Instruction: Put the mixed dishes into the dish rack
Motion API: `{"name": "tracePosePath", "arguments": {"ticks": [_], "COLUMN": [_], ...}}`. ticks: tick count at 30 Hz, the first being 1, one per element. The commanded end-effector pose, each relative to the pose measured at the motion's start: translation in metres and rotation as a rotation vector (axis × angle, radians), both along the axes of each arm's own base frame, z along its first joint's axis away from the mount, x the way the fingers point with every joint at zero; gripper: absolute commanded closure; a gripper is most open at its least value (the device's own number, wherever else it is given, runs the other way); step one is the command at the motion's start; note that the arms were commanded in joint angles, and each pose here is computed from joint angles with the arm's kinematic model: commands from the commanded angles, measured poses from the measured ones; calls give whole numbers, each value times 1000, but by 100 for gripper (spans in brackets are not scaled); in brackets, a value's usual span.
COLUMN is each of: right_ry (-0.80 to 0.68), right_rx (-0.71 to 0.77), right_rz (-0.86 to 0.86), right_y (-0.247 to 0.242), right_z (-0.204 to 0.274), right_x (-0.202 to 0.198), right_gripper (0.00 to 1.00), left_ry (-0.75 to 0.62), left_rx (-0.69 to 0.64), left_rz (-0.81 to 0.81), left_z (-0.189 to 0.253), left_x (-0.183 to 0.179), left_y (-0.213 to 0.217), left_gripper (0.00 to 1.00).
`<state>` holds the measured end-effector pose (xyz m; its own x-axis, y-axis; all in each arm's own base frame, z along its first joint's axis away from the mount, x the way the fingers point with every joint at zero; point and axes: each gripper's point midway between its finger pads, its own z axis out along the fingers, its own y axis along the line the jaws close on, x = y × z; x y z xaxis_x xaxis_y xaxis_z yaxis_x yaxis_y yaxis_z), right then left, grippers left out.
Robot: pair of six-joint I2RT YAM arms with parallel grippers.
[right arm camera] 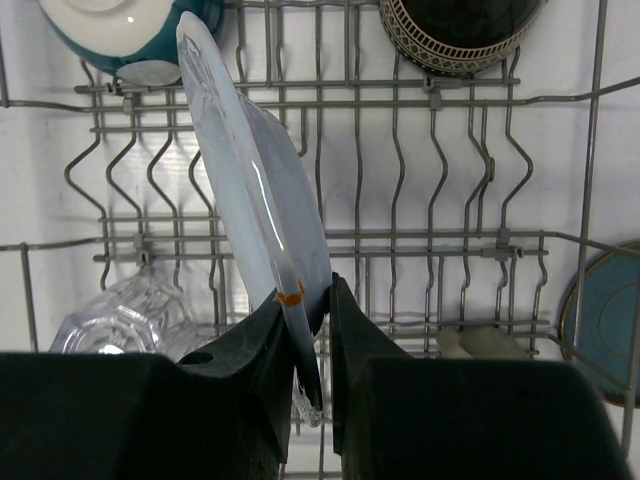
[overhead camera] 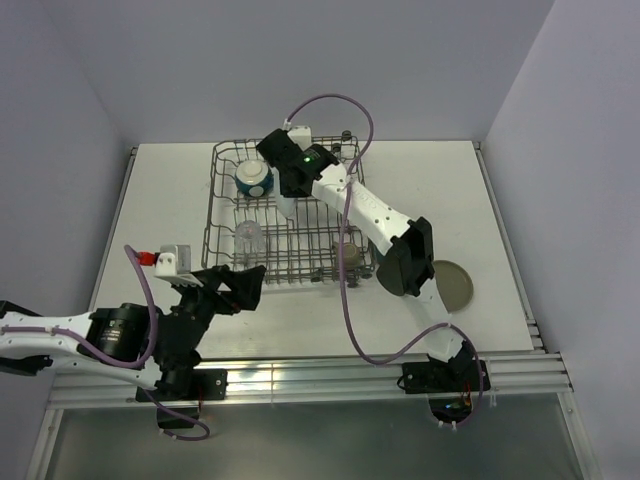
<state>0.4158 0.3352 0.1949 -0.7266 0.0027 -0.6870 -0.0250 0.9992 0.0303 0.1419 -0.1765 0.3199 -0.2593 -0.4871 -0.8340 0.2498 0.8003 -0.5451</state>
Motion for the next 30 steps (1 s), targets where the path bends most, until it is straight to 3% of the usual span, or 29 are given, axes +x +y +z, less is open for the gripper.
{"name": "tracePosePath", "arguments": {"ticks": [1, 11, 30], "right_ry": [-92, -107, -63], "right_rx": [4, -53, -42], "right_rz": [-47, -103, -76], "right_y": [7, 7, 34], "right_z": [8, -19, -63], "right_x": [20, 30, 34], "right_gripper": [100, 100, 100], "left_ry": [-3, 18, 40], "left_rx": [11, 102, -1], "left_rz": [4, 12, 5], "left_z": [7, -5, -3], "left_x": [0, -3, -2], "left_y": [-5, -26, -2], "left_gripper": [1, 1, 1]}}
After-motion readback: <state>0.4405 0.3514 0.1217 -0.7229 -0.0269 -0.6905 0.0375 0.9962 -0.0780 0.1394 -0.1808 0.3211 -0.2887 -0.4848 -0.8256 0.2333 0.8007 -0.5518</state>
